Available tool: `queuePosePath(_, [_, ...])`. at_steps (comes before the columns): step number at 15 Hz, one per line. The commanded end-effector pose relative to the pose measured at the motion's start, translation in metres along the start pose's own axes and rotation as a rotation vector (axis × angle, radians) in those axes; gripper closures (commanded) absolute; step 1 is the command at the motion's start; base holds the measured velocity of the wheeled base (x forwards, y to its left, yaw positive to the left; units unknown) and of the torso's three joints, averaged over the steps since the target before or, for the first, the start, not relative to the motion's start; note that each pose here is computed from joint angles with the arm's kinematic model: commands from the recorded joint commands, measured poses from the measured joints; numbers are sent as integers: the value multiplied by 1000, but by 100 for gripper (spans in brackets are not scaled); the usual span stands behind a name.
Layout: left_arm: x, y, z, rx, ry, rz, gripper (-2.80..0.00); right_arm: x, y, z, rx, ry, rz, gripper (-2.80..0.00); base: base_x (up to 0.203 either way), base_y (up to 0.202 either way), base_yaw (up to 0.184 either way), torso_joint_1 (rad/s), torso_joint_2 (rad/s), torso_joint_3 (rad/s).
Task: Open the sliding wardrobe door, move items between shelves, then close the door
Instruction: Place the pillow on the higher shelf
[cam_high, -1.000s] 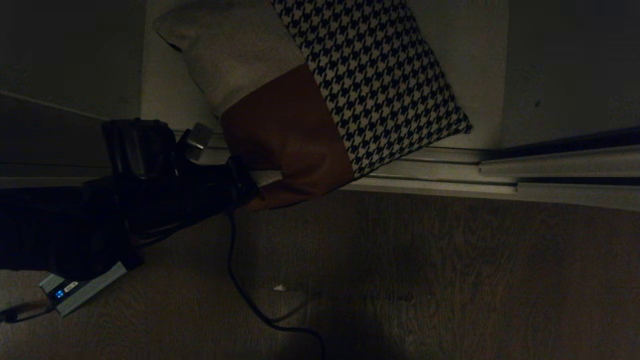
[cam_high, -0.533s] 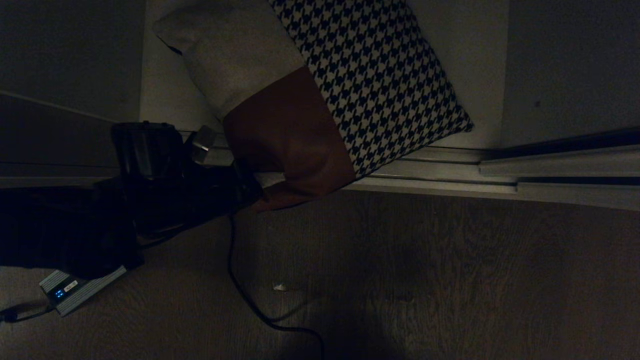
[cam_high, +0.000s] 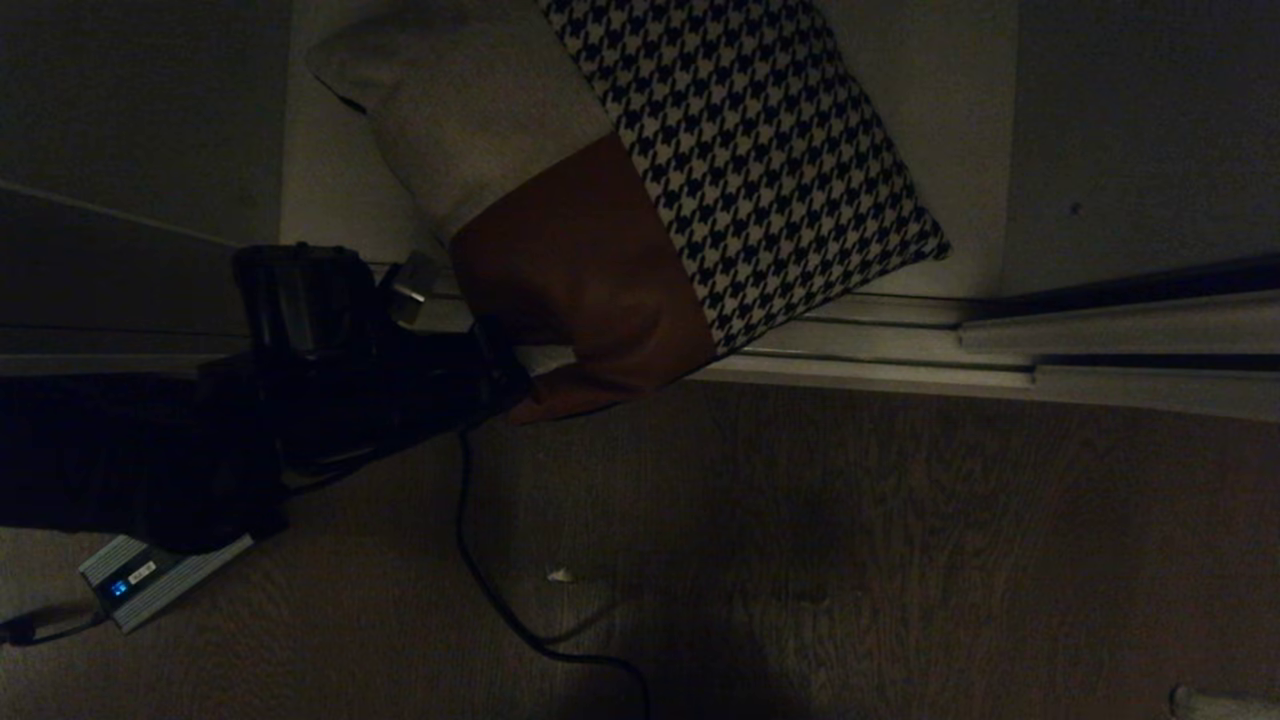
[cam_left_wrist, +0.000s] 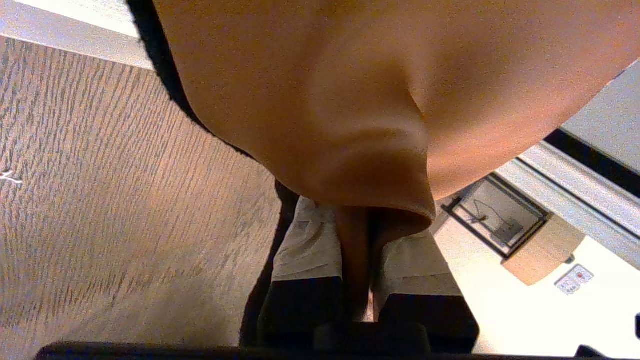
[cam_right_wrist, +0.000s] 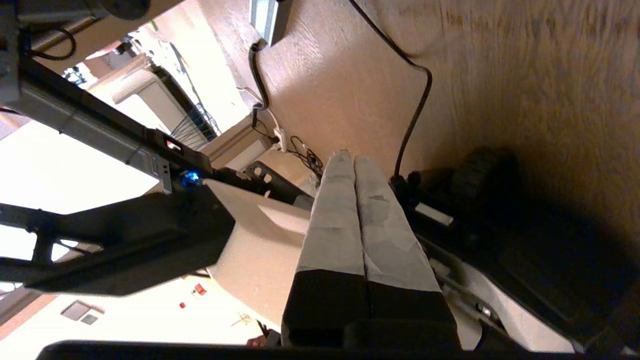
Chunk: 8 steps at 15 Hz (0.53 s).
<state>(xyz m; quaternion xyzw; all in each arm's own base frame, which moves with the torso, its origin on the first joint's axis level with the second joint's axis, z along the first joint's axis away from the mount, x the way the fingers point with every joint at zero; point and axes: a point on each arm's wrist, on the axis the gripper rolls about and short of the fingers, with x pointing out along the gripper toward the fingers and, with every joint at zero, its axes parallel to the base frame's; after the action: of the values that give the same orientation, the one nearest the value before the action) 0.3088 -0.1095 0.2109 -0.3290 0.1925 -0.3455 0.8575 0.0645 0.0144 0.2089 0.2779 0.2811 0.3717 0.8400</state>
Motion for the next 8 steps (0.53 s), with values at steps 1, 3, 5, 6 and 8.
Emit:
queuePosePath(1, [4, 1, -2, -5, 10, -4, 0, 6, -6, 7, 27, 20, 1, 0, 0, 0, 0, 0, 0, 0])
queuePosePath(3, [7, 2, -4, -5, 18, -6, 0, 10, -9, 14, 20, 16, 6, 0, 0, 0, 0, 0, 0, 0])
queuePosePath(5, [8, 2, -5, -5, 20, -7, 0, 14, -11, 22, 22, 19, 9, 0, 0, 0, 0, 0, 0, 0])
queuePosePath(6, [9, 3, -6, -6, 23, -7, 0, 15, -11, 26, 21, 20, 11, 0, 0, 0, 0, 0, 0, 0])
queuePosePath(8, [10, 2, -5, -5, 22, -9, 0, 16, -11, 29, 23, 24, 21, 0, 0, 0, 0, 0, 0, 0])
